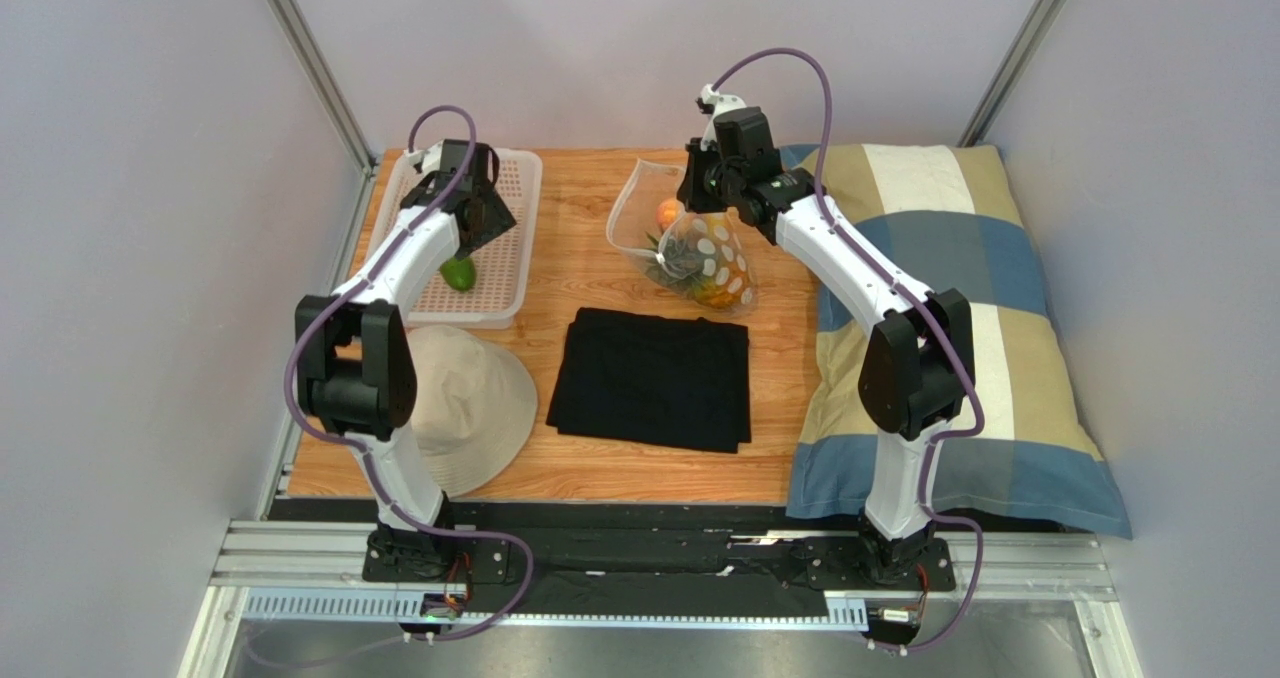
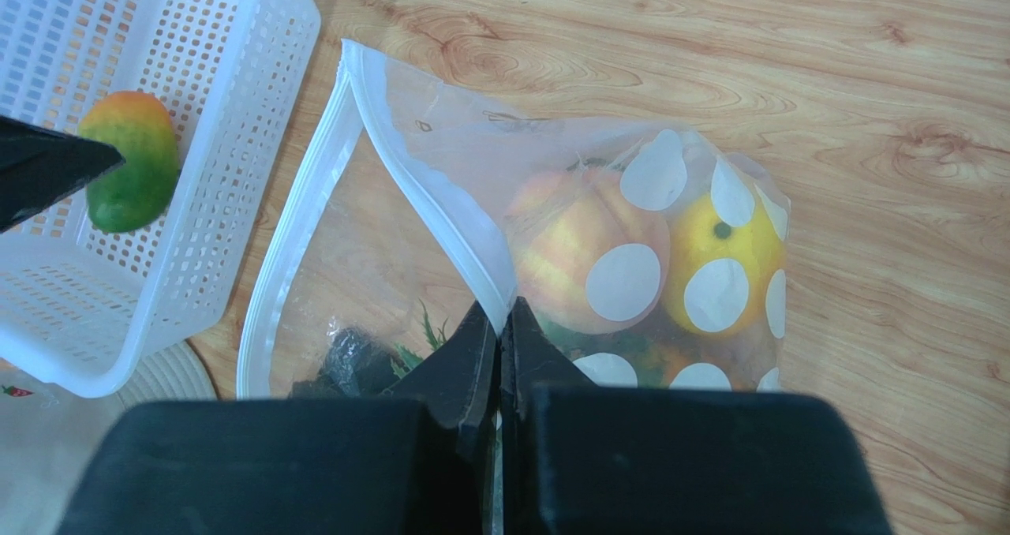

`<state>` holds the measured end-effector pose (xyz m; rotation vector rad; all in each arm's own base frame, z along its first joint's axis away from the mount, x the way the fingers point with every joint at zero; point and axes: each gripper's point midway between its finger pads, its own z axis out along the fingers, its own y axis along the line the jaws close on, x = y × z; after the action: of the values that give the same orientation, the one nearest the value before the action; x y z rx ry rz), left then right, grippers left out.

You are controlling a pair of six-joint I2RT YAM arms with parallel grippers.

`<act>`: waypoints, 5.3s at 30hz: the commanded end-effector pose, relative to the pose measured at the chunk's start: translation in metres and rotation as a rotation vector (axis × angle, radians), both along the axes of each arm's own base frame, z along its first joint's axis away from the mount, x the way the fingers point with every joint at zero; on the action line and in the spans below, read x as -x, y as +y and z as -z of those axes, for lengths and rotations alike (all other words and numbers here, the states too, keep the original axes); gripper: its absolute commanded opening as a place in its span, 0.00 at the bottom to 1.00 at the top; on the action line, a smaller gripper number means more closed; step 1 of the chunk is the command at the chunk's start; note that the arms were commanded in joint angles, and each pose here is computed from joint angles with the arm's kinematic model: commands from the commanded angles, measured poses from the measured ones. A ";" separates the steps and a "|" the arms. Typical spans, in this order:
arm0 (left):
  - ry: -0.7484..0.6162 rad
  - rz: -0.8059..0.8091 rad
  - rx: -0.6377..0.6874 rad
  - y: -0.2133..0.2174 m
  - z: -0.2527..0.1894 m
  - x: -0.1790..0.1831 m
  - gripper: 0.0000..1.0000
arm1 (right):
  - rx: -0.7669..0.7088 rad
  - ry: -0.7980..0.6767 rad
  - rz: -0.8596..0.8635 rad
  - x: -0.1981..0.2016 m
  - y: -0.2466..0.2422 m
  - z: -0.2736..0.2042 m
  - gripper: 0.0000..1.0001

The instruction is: Open the zip-top bag and remove the fake food

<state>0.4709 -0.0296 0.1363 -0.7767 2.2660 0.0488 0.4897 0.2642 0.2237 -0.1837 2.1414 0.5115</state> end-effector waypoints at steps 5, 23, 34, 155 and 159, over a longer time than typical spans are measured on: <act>-0.501 1.013 0.391 -0.215 -0.151 0.013 0.40 | -0.045 -0.087 -0.028 0.002 0.002 -0.035 0.00; -0.360 0.929 0.427 -0.285 -0.102 -0.006 0.10 | -0.111 -0.094 -0.065 0.016 0.010 -0.052 0.00; -0.246 0.862 0.362 -0.288 -0.043 -0.026 0.59 | -0.225 -0.092 -0.164 0.033 0.030 -0.070 0.00; -0.146 0.994 0.126 -0.235 -0.098 0.044 0.45 | -0.093 -0.169 -0.251 0.018 0.038 -0.048 0.00; -0.072 1.002 0.112 -0.234 -0.084 0.045 0.47 | -0.088 -0.171 -0.252 0.017 0.037 -0.048 0.00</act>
<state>0.4267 -0.2622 0.2091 0.3138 2.3469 -0.5666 0.4722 0.2972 0.2275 -0.4129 2.0480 0.6929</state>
